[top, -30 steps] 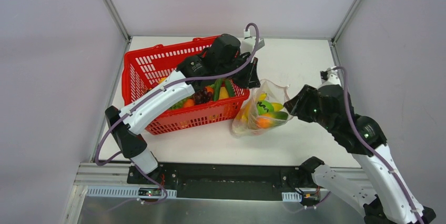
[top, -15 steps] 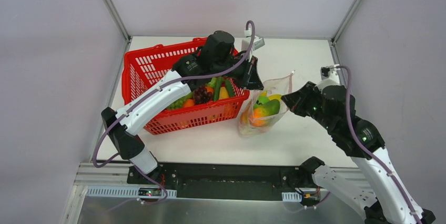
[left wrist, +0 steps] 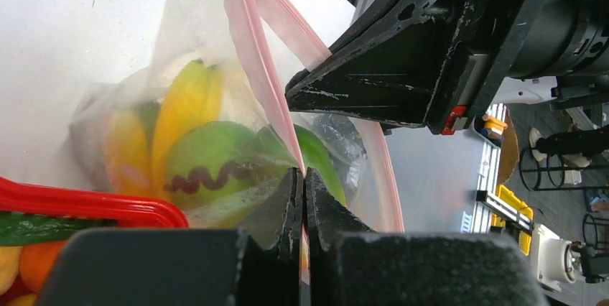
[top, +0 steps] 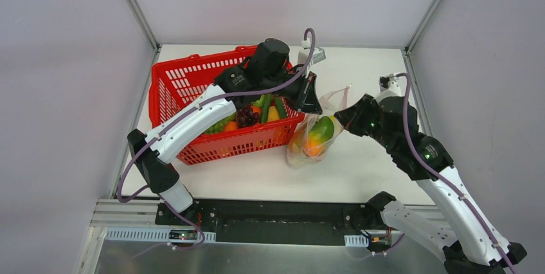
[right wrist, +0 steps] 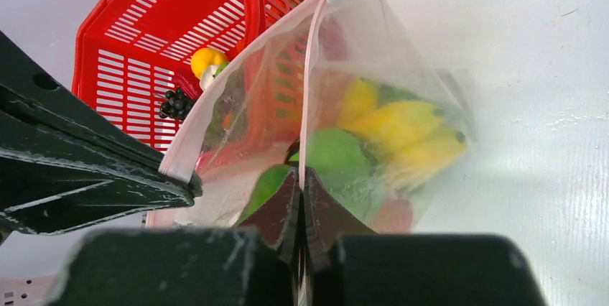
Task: Place the food in the zip-top bag and seal the zipper
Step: Adjust the zipper food storage bag at the center of the board.
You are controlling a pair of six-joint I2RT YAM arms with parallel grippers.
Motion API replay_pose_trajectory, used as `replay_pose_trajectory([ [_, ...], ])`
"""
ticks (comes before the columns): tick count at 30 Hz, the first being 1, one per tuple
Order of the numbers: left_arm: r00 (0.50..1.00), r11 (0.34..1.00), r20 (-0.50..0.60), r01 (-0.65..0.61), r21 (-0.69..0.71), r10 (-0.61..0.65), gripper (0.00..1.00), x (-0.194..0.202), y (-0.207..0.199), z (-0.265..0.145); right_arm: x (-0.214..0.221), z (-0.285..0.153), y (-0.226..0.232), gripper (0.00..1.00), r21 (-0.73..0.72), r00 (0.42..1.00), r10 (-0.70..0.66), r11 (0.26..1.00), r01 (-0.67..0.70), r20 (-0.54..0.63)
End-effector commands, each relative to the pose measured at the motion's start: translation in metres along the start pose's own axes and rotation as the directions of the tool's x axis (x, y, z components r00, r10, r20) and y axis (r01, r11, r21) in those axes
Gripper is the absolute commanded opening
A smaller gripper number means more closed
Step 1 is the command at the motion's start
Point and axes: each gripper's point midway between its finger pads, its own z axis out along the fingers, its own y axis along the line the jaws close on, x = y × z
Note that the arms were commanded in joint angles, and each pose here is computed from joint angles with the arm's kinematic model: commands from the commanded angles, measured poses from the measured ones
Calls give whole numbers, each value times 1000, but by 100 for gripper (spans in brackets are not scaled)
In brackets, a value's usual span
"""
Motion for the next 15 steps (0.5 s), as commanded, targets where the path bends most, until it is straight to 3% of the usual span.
replay_pose_trajectory([
  [1, 990, 996, 126, -65, 59, 57, 0, -32, -28, -16, -21, -6, 25, 0, -98, 997, 33, 995, -25, 73],
  [6, 990, 997, 135, -41, -62, 49, 0, -32, -5, -20, -28, -9, 18, 0, -83, 989, 67, 995, -56, 133],
  [9, 989, 997, 134, -47, -66, 56, 2, -32, -4, -21, -27, -12, 19, 0, -97, 990, 55, 994, -43, 129],
  [15, 992, 998, 116, -56, 34, 52, 48, -26, -16, -14, -18, -5, 17, 0, -84, 994, 60, 995, -52, 91],
])
